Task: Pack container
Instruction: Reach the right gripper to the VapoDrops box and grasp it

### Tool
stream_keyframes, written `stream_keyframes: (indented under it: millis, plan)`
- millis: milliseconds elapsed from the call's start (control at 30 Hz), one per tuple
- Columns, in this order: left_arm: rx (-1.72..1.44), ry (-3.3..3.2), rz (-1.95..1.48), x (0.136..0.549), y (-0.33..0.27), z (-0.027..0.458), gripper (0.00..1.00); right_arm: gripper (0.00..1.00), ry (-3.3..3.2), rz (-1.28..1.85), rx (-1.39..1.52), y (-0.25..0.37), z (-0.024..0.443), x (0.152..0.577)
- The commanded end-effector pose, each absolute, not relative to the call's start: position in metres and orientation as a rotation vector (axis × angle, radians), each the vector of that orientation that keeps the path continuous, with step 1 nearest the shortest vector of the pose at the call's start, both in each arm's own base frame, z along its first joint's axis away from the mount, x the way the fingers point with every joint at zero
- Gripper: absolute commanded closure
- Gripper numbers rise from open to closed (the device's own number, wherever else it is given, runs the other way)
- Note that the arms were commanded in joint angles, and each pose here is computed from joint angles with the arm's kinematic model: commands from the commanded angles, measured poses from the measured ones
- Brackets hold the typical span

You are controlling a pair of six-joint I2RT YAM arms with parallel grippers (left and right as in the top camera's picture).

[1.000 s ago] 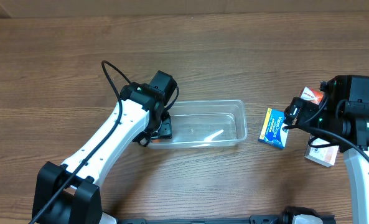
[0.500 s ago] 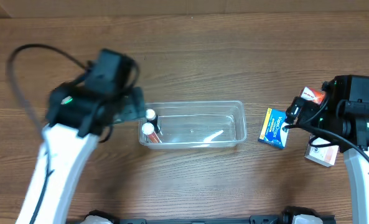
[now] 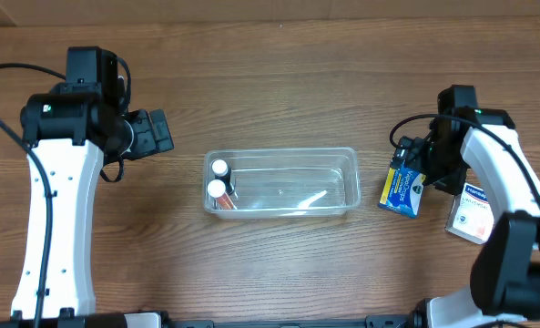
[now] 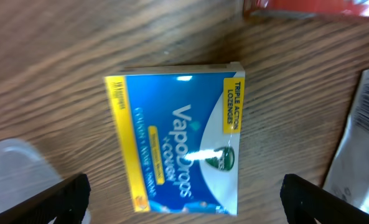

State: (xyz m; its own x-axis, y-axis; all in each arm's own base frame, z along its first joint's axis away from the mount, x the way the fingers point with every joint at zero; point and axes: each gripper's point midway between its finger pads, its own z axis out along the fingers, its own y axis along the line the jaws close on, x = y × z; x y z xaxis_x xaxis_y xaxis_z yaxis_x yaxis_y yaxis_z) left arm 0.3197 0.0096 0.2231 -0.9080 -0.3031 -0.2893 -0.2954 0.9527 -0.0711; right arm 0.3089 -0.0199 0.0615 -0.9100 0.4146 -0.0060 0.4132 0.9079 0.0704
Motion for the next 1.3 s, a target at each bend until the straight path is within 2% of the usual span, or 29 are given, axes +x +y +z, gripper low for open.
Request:
stream_keyframes:
  millis: [0, 300, 500, 800, 1267]
  plan:
    - [-0.420, 2.820, -0.051, 0.322, 0.009, 0.218, 0.00, 0.01, 3.087, 0.103, 0.670, -0.019, 0.047, 0.312]
    - [-0.419, 2.809, -0.053, 0.325, 0.009, 0.219, 0.00, 0.00, 3.109, 0.101, 0.660, -0.017, 0.032, 0.309]
    - [-0.418, 2.809, -0.053, 0.325, 0.009, 0.219, 0.00, 0.00, 3.120, -0.006, 0.487, 0.000, 0.031, 0.313]
    - [-0.418, 2.809, -0.053, 0.325, 0.009, 0.219, 0.00, 0.00, 3.093, -0.151, 0.558, -0.015, 0.032, 0.311]
    - [-0.417, 2.810, -0.054, 0.325, 0.008, 0.219, 0.00, 0.00, 3.072, -0.067, 0.556, -0.006, 0.003, 0.306]
